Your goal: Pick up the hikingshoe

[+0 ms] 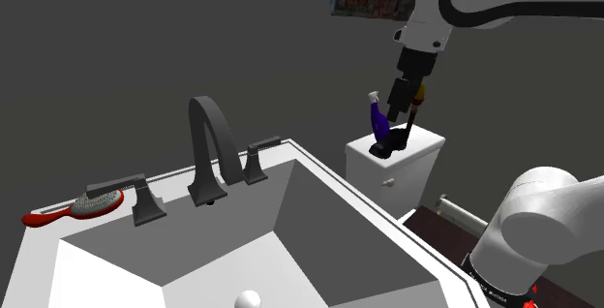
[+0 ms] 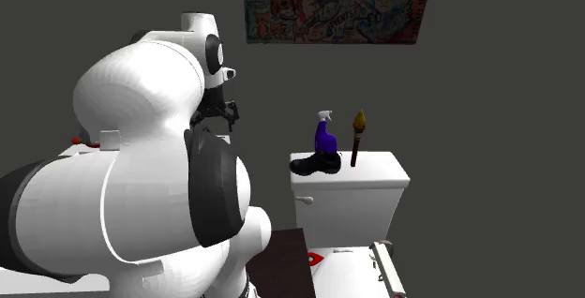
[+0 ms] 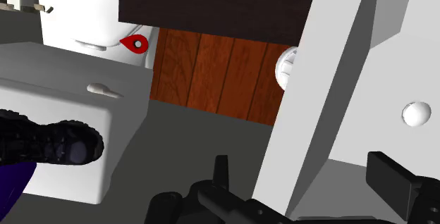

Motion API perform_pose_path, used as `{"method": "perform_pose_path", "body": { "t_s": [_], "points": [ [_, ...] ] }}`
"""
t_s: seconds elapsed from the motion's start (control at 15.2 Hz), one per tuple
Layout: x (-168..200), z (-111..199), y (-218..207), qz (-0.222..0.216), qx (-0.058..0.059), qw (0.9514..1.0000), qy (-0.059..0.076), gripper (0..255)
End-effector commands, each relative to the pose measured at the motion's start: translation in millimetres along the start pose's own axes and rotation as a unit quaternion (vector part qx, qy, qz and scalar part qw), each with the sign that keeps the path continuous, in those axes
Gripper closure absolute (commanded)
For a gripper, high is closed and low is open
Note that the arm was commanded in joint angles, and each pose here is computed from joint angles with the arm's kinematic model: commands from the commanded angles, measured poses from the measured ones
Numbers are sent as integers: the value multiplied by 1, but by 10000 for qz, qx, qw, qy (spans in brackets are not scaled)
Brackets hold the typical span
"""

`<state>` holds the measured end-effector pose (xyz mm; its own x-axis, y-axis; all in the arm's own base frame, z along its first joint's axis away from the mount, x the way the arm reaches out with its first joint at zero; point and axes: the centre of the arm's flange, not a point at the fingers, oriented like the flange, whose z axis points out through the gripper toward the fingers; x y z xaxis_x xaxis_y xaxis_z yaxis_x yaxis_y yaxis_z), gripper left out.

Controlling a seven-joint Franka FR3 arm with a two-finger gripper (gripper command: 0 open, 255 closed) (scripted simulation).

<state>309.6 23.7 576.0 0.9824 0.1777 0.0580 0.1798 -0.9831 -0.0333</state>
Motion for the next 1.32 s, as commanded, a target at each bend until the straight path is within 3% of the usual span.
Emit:
{"method": "perform_pose_path", "body": {
  "t_s": [0.0,1.25],
  "points": [
    [0,0,0,0,0,10000,0,0],
    [37,96,236,-663,184,9963,-516,0]
  ]
}}
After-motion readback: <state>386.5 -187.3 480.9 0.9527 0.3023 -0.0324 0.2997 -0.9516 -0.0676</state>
